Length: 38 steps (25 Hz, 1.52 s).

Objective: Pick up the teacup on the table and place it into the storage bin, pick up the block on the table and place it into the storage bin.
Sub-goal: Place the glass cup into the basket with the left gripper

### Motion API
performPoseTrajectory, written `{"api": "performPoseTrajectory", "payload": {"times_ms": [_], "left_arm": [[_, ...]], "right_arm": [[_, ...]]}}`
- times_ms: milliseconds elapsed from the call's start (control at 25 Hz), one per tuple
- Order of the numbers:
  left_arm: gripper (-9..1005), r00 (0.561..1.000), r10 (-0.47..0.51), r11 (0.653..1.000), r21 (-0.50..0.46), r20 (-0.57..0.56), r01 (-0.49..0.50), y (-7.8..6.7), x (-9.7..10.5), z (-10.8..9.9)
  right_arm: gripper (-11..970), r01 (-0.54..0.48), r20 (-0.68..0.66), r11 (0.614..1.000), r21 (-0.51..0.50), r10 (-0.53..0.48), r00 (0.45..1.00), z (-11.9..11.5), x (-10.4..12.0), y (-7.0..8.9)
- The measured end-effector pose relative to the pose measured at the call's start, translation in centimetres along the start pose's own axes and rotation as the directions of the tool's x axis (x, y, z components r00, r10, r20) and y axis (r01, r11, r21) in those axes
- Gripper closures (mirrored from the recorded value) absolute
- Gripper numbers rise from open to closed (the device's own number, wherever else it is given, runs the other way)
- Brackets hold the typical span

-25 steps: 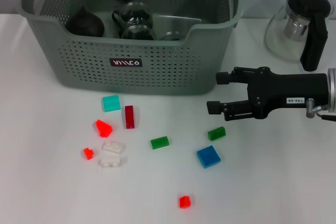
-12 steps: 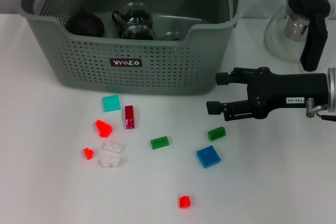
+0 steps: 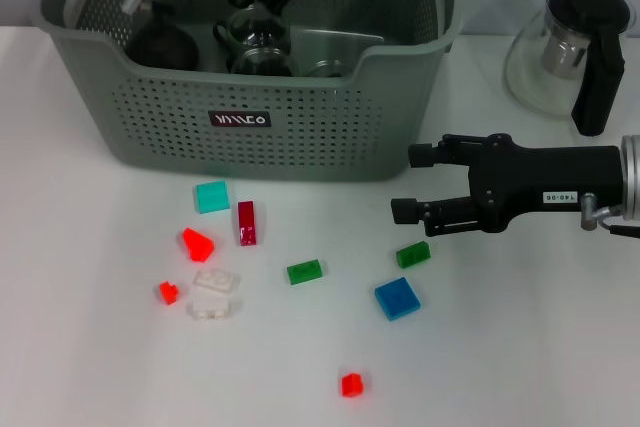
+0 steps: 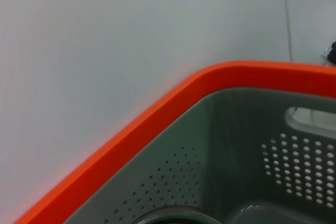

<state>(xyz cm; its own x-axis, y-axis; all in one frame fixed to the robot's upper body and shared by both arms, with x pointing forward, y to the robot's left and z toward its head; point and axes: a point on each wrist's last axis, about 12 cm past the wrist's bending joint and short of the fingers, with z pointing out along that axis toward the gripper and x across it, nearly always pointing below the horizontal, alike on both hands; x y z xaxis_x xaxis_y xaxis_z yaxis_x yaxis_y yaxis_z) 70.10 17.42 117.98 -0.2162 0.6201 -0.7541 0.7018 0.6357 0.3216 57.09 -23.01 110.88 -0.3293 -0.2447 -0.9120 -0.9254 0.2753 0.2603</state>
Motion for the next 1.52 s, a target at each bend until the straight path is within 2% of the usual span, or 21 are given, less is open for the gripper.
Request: {"api": "performPoseTrajectory", "payload": {"times_ms": [760, 1520], "left_arm": [[943, 0.996, 0.069, 0.996, -0.044, -0.058, -0.072, -2.3, 1.2, 1.8], [935, 0.989, 0.12, 0.99, -0.059, -0.086, -0.125, -3.3, 1.5, 2.4]], "right_arm": [[15, 0.001, 0.002, 1.0, -0.002, -0.001, 1.0, 0.2, -0.1, 0.0], [15, -0.001, 0.003, 1.0, -0.002, 0.001, 1.0, 0.2, 0.1, 0.1]]}}
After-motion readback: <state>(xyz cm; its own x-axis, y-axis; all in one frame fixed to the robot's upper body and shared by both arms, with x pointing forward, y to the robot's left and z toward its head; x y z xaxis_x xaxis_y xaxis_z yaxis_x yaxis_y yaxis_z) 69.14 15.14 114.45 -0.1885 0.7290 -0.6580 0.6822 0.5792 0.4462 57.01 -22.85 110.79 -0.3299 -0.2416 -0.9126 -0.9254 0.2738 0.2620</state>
